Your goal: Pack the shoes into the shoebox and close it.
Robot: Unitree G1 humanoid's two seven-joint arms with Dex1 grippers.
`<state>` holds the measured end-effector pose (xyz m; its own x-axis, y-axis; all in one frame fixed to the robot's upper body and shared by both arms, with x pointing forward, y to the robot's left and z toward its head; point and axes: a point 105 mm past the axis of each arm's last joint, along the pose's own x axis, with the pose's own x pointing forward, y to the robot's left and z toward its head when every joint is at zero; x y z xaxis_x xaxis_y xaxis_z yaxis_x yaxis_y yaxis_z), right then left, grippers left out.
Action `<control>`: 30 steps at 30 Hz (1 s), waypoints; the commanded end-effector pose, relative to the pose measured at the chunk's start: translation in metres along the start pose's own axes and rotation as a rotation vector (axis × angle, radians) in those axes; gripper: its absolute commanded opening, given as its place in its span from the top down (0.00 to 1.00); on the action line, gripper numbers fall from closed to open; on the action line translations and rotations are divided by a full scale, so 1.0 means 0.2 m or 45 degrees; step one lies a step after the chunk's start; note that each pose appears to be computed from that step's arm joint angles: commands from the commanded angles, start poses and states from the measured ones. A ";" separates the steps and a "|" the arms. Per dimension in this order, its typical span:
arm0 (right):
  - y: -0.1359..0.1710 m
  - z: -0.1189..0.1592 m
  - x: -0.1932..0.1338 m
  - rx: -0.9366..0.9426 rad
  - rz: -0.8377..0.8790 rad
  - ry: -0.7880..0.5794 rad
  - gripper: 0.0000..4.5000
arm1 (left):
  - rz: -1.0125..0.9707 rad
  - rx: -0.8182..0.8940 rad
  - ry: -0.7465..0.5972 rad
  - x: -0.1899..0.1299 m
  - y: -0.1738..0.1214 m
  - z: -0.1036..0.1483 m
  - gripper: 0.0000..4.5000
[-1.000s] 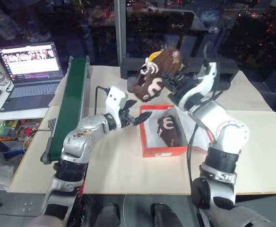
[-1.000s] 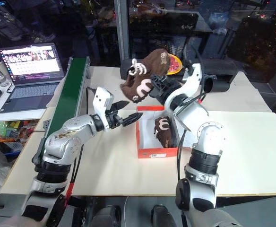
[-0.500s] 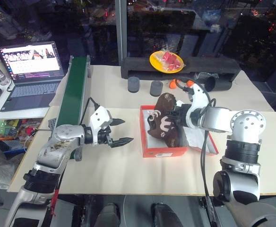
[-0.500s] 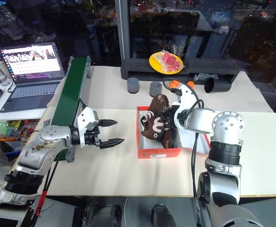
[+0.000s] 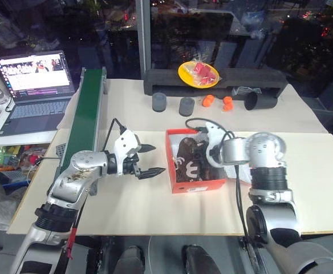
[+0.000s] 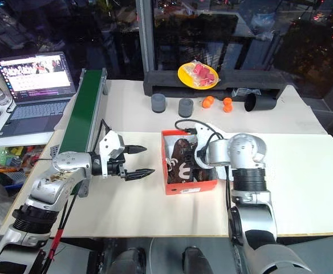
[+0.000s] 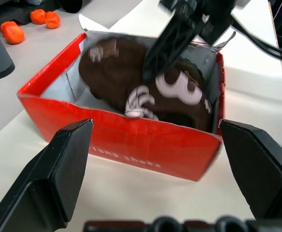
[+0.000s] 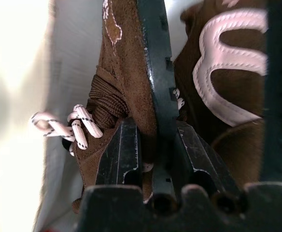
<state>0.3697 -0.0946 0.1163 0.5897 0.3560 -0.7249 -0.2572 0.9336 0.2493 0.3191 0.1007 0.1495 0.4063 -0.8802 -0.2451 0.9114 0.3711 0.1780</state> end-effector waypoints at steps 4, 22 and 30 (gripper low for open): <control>-0.02 0.01 0.10 -0.041 -0.030 0.026 0.85 | -0.029 0.067 -0.035 0.03 -0.01 0.06 0.01; 0.17 0.38 -0.51 -0.093 0.261 -0.622 0.37 | -0.068 0.071 -0.022 0.05 -0.02 0.06 0.00; -0.29 0.11 -0.59 0.228 -0.078 -0.710 0.98 | -0.077 0.061 -0.014 0.06 -0.01 0.05 0.00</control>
<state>0.3421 -0.1735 0.1934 0.8903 0.2890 -0.3519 -0.1512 0.9166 0.3702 0.3221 0.0907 0.1440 0.3615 -0.8922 -0.2708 0.9305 0.3269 0.1653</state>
